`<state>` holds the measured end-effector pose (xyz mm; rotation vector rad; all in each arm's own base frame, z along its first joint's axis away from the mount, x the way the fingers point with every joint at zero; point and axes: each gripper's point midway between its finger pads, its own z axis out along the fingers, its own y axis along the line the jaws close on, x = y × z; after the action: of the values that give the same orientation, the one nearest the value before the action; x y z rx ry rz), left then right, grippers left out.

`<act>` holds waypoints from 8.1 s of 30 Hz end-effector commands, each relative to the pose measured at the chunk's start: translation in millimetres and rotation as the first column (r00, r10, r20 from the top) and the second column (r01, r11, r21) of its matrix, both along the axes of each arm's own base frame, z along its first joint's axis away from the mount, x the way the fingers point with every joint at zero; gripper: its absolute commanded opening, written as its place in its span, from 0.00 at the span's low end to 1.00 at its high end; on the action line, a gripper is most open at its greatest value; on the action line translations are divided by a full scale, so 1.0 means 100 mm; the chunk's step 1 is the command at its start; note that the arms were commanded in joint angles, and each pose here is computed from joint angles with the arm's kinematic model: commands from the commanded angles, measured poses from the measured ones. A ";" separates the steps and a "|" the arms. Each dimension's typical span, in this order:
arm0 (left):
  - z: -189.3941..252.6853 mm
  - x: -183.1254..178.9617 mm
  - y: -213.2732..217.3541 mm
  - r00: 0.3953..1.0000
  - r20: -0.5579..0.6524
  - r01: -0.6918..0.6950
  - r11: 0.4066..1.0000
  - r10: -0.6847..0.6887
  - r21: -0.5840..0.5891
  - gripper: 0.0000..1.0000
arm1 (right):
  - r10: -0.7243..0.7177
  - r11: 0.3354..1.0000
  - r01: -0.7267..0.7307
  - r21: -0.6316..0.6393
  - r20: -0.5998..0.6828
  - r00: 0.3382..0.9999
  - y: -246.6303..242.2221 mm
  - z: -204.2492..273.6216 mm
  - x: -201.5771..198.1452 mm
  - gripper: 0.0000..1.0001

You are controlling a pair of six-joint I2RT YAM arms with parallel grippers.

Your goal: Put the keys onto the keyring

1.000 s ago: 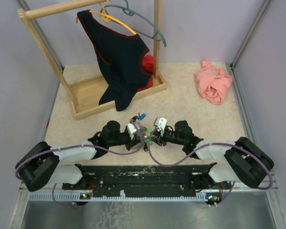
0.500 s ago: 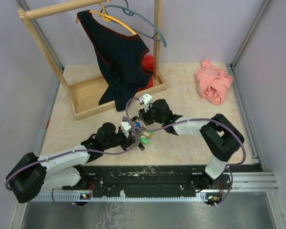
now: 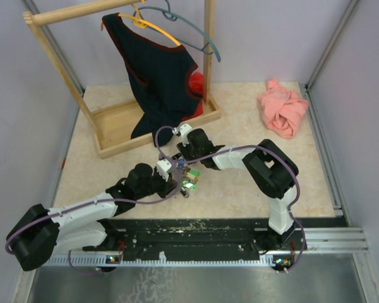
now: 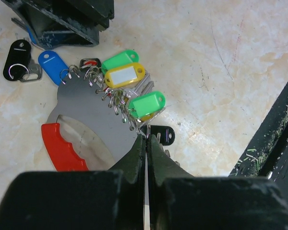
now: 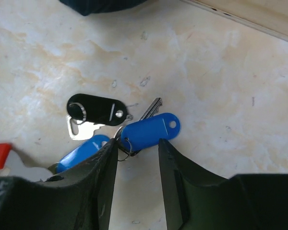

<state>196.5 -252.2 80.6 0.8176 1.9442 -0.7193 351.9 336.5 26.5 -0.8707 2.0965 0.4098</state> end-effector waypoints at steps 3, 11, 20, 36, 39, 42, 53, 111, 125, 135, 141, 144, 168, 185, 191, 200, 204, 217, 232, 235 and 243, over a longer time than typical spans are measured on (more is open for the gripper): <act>0.06 0.02 0.04 0.999 0.015 -0.039 0.999 0.040 -0.027 0.01 | -0.124 0.985 0.126 -0.116 0.024 0.992 -0.19 -0.12 0.15 0.36; 0.08 0.05 0.02 0.999 0.026 -0.043 0.998 0.044 -0.038 0.01 | -0.260 0.936 0.239 -0.258 -0.050 0.964 -0.76 -0.29 -0.07 0.21; 0.09 0.21 -0.06 0.996 0.065 -0.063 0.996 0.066 -0.058 0.01 | -0.386 0.903 0.332 -0.273 -0.174 0.906 -1.27 -0.31 -0.66 0.13; 0.02 0.35 -0.02 0.991 0.118 -0.051 0.996 0.059 -0.068 0.01 | -0.094 0.992 0.090 -0.084 -0.041 0.995 -0.79 0.22 -0.33 0.27; 0.03 0.36 0.00 0.989 0.137 -0.048 0.996 0.058 -0.071 0.01 | -0.005 0.998 0.003 -0.062 -0.033 0.999 -0.68 0.19 -0.25 0.27; 0.02 0.36 0.01 0.988 0.142 -0.044 0.996 0.055 -0.078 0.01 | 0.054 0.998 -0.053 -0.043 0.020 0.998 -0.58 0.26 -0.16 0.27; 0.03 0.34 -0.02 0.989 0.147 -0.016 0.996 0.028 -0.085 0.01 | 0.096 0.994 -0.093 -0.050 0.071 0.993 -0.43 0.28 0.16 0.26; 0.08 0.27 -0.09 0.985 0.171 0.052 0.993 -0.033 -0.103 0.01 | -0.441 0.870 0.390 -0.301 -0.124 0.889 -1.24 0.37 -0.54 0.00; 0.08 0.26 -0.08 0.985 0.170 0.049 0.994 -0.031 -0.102 0.01 | -0.348 0.928 0.311 -0.203 -0.184 0.919 -0.72 0.34 -0.62 0.20; 0.09 0.24 -0.09 0.985 0.168 0.061 0.993 -0.042 -0.105 0.01 | -0.300 0.951 0.272 -0.145 -0.231 0.925 -0.93 0.51 -0.69 0.35; 0.09 0.24 -0.10 0.985 0.167 0.064 0.992 -0.046 -0.105 0.01 | -0.278 0.957 0.241 -0.161 -0.275 0.920 -0.97 0.36 -0.80 0.39; 0.08 0.24 -0.10 0.985 0.167 0.066 0.992 -0.048 -0.106 0.01 | -0.268 0.960 0.233 -0.154 -0.271 0.925 -0.98 0.32 -0.83 0.39; 0.09 0.23 -0.10 0.985 0.168 0.068 0.992 -0.049 -0.106 0.01 | -0.152 0.979 0.128 -0.157 -0.157 0.976 -0.78 0.36 -0.50 0.39; 0.10 0.23 -0.08 0.984 0.170 0.061 0.992 -0.041 -0.110 0.01 | -0.283 0.923 0.212 -0.320 -0.193 0.940 -1.10 0.04 -0.37 0.38; 0.08 0.23 -0.10 0.985 0.166 0.069 0.992 -0.050 -0.110 0.01 | -0.462 0.850 0.375 -0.370 -0.179 0.869 -1.57 0.06 -0.39 0.34; 0.09 0.22 -0.10 0.985 0.165 0.073 0.991 -0.054 -0.111 0.01 | -0.459 0.886 0.413 -0.211 -0.275 0.845 -1.53 0.21 -0.52 0.34; 0.09 0.21 -0.10 0.985 0.164 0.072 0.991 -0.053 -0.112 0.01 | -0.440 0.897 0.407 -0.170 -0.273 0.856 -1.47 0.30 -0.49 0.34; 0.09 0.21 -0.11 0.985 0.159 0.077 0.990 -0.058 -0.115 0.01 | -0.510 0.856 0.470 -0.216 -0.199 0.837 -1.59 0.16 -0.33 0.17; 0.08 0.20 -0.11 0.985 0.159 0.078 0.990 -0.060 -0.113 0.01 | -0.499 0.860 0.443 -0.253 -0.246 0.831 -1.60 0.01 -0.45 0.14; 0.09 0.20 -0.11 0.985 0.159 0.080 0.990 -0.061 -0.115 0.01 | -0.499 0.861 0.439 -0.259 -0.254 0.829 -1.61 -0.02 -0.49 0.13; 0.08 0.21 -0.11 0.985 0.159 0.080 0.990 -0.061 -0.113 0.01 | -0.493 0.859 0.422 -0.289 -0.245 0.835 -1.67 0.10 -0.51 0.00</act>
<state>215.5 -260.5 79.1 0.8503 1.7727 -0.7631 297.6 170.4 21.8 -0.3914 2.6065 0.0575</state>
